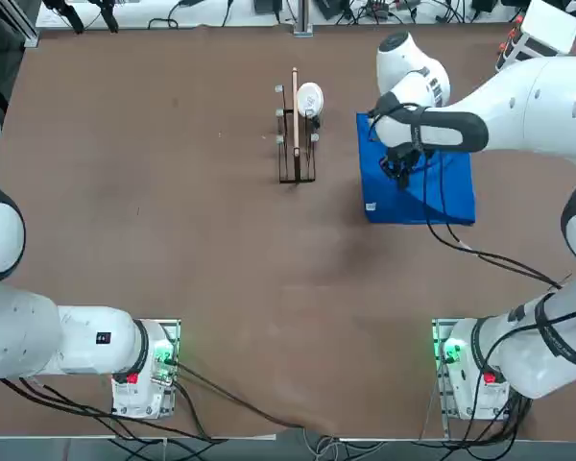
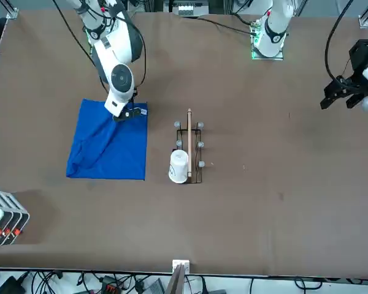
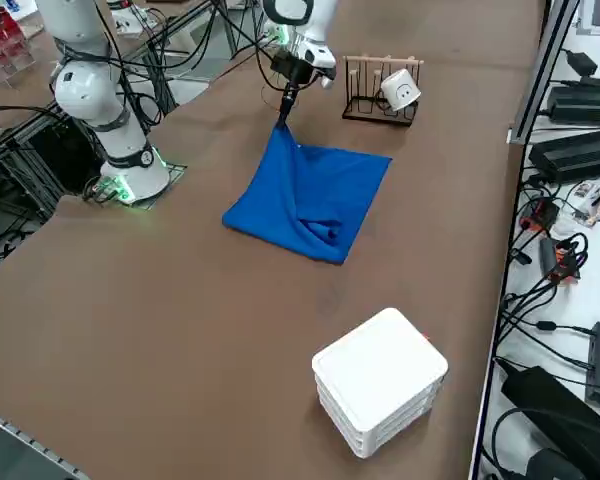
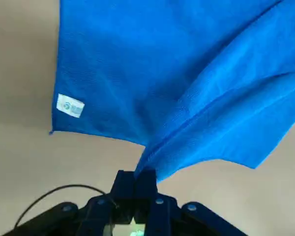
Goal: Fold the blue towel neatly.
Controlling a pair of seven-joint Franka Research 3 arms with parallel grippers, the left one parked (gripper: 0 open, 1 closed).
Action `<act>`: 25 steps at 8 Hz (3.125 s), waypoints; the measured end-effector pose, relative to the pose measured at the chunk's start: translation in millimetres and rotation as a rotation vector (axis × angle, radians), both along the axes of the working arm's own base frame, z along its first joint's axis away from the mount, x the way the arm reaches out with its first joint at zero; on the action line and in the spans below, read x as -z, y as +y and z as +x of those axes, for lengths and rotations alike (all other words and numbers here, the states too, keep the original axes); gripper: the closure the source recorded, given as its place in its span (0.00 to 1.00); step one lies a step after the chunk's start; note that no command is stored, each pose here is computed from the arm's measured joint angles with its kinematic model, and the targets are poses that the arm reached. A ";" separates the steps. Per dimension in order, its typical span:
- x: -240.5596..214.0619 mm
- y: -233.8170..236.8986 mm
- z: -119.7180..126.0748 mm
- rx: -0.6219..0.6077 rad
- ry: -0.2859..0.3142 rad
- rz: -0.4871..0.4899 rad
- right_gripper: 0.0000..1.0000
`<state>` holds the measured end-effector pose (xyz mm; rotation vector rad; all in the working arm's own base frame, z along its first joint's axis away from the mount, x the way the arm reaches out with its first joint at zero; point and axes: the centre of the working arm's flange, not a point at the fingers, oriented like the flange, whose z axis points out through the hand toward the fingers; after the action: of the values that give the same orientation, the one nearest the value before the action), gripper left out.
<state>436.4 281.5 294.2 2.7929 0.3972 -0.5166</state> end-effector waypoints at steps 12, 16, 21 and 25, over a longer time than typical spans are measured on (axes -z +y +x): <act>47.5 69.0 -29.7 -0.066 -0.082 -0.060 0.98; 49.9 81.4 -23.1 -0.035 -0.109 -0.060 0.98; 63.9 99.5 -32.1 -0.032 -0.110 -0.080 0.98; 69.6 107.5 -41.5 -0.032 -0.112 -0.093 0.98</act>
<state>394.9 388.9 224.5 2.7062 0.3828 -0.3595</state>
